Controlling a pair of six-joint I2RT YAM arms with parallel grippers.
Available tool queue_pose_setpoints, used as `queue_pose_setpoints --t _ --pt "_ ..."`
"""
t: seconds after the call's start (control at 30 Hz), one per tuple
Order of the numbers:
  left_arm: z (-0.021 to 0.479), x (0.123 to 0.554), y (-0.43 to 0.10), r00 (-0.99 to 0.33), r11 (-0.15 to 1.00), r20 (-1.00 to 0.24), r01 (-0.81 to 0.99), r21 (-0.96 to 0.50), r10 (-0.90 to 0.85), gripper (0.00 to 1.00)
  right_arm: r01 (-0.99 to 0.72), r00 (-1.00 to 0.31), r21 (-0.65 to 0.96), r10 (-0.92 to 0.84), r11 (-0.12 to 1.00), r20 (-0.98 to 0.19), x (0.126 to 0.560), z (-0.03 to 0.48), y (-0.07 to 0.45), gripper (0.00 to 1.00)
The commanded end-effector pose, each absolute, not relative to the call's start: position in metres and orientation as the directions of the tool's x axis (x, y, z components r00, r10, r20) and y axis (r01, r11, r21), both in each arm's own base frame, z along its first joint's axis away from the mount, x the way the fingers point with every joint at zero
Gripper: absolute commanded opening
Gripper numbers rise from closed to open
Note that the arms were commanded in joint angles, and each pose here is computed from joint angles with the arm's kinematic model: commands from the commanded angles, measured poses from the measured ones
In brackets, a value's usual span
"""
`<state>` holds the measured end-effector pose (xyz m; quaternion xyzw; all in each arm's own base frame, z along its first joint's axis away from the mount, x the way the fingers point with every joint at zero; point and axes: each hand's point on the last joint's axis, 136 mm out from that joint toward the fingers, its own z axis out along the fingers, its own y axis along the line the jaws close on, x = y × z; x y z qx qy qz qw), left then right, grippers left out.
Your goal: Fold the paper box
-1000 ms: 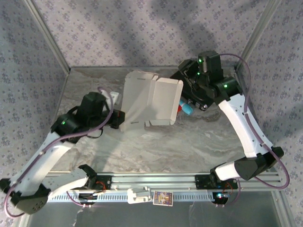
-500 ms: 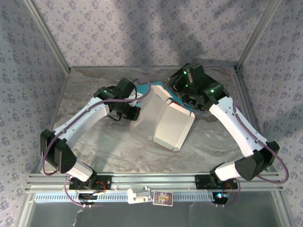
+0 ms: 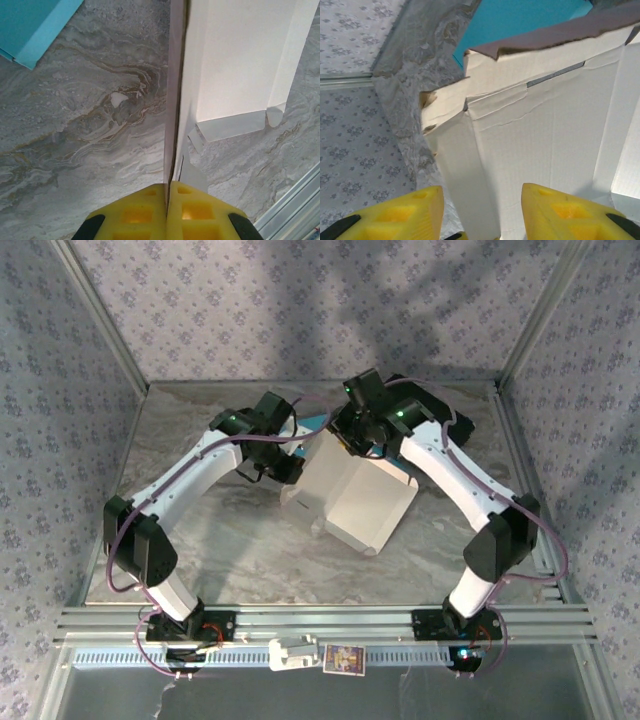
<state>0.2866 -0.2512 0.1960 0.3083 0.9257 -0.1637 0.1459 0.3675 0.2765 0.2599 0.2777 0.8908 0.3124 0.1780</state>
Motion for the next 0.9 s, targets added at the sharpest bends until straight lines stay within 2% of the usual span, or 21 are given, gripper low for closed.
queue_pose_setpoints --t 0.0,0.27,0.37,0.67,0.87 --pt "0.206 0.284 -0.253 -0.716 0.725 -0.382 0.672 -0.150 0.584 0.00 0.397 -0.786 0.655 0.606 0.644 -0.120 0.372 0.262 0.285 0.47" --pt "0.200 0.290 -0.253 -0.695 0.725 -0.333 0.687 -0.047 0.638 0.00 0.373 -0.825 0.625 0.554 0.686 -0.115 0.371 0.258 0.302 0.46" --pt "0.206 0.296 -0.254 -0.690 0.732 -0.355 0.681 -0.019 0.632 0.00 0.400 -0.837 0.599 0.542 0.693 -0.068 0.363 0.245 0.302 0.42" --pt "0.209 0.303 -0.253 -0.677 0.733 -0.358 0.680 0.031 0.643 0.00 0.429 -0.834 0.572 0.549 0.699 -0.045 0.353 0.235 0.295 0.37" --pt "0.211 0.304 -0.255 -0.662 0.724 -0.355 0.687 0.062 0.660 0.00 0.425 -0.841 0.592 0.540 0.685 -0.022 0.357 0.232 0.307 0.28"
